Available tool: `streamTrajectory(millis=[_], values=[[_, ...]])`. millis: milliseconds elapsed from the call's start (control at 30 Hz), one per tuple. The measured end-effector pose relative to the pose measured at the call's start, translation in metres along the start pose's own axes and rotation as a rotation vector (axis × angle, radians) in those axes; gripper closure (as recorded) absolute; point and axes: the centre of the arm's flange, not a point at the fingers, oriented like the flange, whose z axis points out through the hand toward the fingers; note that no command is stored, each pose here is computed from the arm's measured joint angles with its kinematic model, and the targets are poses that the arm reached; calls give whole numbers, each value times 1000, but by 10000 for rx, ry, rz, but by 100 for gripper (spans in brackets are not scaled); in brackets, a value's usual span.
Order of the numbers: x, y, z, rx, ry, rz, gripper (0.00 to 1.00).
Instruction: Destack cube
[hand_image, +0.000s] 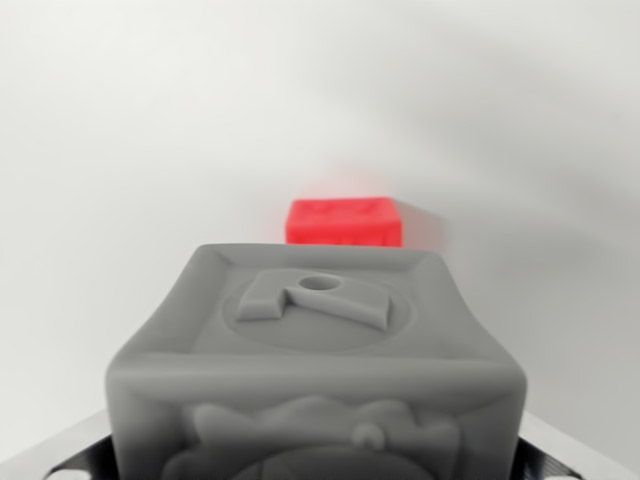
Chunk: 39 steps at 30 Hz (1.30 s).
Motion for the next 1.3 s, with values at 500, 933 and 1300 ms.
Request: streamTrajectory(millis=[500, 933, 1300], values=[[8, -23, 16, -2, -4, 435, 100], [16, -45, 31, -6, -7, 836, 100], [22, -61, 42, -4, 6, 1142, 100]])
